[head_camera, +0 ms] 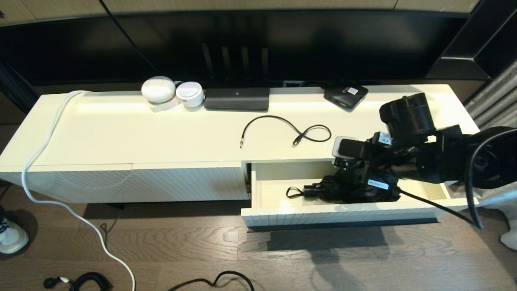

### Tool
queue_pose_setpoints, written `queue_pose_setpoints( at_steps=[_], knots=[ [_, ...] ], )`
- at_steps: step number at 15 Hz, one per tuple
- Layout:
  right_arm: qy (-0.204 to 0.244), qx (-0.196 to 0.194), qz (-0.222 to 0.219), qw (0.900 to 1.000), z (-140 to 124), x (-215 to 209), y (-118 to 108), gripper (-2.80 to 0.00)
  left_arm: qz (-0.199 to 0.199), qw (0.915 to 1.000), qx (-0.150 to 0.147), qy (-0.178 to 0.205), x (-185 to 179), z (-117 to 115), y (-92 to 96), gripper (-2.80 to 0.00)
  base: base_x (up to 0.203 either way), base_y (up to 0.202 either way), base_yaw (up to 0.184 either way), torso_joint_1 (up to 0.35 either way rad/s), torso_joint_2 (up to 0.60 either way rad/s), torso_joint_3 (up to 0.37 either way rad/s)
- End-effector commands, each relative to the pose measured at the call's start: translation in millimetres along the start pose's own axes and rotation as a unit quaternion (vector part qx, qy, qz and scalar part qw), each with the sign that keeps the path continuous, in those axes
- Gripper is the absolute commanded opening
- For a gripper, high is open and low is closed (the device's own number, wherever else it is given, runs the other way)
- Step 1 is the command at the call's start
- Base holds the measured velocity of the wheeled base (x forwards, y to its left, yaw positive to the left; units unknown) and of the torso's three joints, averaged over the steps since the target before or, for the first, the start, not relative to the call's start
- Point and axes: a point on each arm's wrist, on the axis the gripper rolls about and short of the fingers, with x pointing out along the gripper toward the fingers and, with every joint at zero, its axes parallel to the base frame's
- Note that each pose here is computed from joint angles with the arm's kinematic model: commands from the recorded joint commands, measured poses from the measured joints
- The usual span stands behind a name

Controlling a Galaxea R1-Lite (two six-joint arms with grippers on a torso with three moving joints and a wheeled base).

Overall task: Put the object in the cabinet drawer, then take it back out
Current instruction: Put the umbrella in the drawer, then put the data cable in the drawer

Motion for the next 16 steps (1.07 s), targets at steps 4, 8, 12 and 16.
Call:
queue_pose_setpoints(
  at_steps=[4, 8, 12, 16],
  knots=[
    [-0.018, 0.064, -0.030, 0.997, 0, -40, -30, 0.00, 0.000, 1.0000, 0.000, 0.000, 0, 0, 0.0, 0.00, 0.000, 0.000, 0.000, 0.000, 0.00, 0.000],
    [-0.012, 0.140, 0.007, 0.990, 2, -72, -45, 0.00, 0.000, 1.0000, 0.000, 0.000, 0, 0, 0.0, 0.00, 0.000, 0.000, 0.000, 0.000, 0.00, 0.000],
    [-0.007, 0.287, 0.077, 0.955, 19, -97, -55, 0.00, 0.000, 1.0000, 0.000, 0.000, 0, 0, 0.0, 0.00, 0.000, 0.000, 0.000, 0.000, 0.00, 0.000],
    [0.006, 0.392, 0.101, 0.914, 36, -84, -51, 0.00, 0.000, 1.0000, 0.000, 0.000, 0, 0, 0.0, 0.00, 0.000, 0.000, 0.000, 0.000, 0.00, 0.000]
  ],
)
